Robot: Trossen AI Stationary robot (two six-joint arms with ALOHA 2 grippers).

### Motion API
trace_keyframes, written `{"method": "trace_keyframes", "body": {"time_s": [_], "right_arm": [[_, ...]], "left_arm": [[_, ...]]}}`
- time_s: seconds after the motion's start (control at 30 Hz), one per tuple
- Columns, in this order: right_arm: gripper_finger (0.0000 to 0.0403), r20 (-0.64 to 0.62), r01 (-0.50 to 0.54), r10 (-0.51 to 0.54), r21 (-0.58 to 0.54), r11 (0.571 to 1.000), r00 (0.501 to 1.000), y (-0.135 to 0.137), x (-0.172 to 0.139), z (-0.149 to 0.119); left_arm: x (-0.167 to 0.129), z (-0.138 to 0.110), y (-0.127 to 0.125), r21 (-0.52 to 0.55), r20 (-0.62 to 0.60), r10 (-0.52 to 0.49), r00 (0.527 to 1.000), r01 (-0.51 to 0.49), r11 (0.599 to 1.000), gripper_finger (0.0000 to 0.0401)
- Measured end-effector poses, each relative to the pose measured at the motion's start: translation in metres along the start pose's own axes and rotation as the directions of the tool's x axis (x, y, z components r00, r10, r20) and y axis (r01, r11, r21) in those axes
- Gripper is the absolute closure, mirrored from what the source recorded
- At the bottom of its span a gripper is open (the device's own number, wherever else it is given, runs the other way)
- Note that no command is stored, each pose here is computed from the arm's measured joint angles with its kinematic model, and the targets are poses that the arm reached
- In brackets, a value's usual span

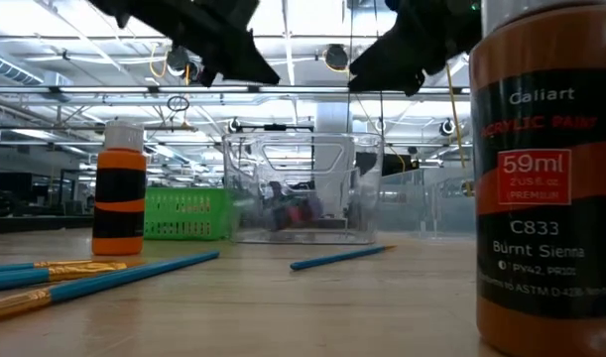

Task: Pick & Place Paint Supplies
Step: Put the orange paint bottle into the transparent bin

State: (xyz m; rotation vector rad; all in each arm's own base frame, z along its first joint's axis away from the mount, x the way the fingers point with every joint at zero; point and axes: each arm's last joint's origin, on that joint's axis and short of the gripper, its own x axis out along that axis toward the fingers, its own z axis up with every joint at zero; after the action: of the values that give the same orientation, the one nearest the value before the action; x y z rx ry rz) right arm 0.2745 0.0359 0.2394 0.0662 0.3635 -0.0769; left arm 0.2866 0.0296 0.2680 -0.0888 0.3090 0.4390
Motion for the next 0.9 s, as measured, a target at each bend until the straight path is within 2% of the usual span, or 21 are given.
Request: {"method": "trace_keyframes", "body": {"time_s": [0.13,0.43,0.53,0.6,0.7,0.8,0.9], "right_arm": [[0.0203,0.100,0.000,0.000,-0.003,1.000,0.995,-0.003,-0.002,-0.003],[0.0203,0.122,0.017,-0.015,-0.016,1.000,0.992,-0.008,-0.002,-0.004],[0.0204,0.123,0.018,-0.015,-0.028,0.999,0.992,-0.008,-0.002,-0.004],[0.0204,0.122,0.018,-0.015,-0.029,0.999,0.992,-0.008,-0.002,-0.004],[0.0202,0.120,0.018,-0.015,-0.029,0.999,0.993,-0.008,-0.002,-0.004],[0.0203,0.112,0.019,-0.016,-0.031,0.999,0.994,-0.009,-0.001,-0.005],[0.0206,0.108,0.020,-0.016,-0.032,0.999,0.994,-0.009,-0.001,-0.005]], "left_arm": [[0.003,-0.006,0.007,-0.020,-0.005,-0.008,1.000,0.008,1.000,0.0391],[0.003,-0.001,0.005,-0.069,0.009,-0.052,0.999,0.052,0.996,0.0373],[0.002,0.002,0.003,-0.055,-0.045,-0.098,0.994,0.095,0.994,0.0348],[-0.001,0.008,-0.001,-0.049,-0.087,-0.165,0.983,0.161,0.986,0.0318],[-0.012,0.018,-0.015,-0.047,-0.184,-0.322,0.929,0.319,0.947,0.0263],[-0.030,0.020,-0.038,-0.053,-0.314,-0.486,0.816,0.496,0.867,0.0212],[-0.049,0.009,-0.062,-0.039,-0.443,-0.535,0.719,0.581,0.813,0.0174]]}}
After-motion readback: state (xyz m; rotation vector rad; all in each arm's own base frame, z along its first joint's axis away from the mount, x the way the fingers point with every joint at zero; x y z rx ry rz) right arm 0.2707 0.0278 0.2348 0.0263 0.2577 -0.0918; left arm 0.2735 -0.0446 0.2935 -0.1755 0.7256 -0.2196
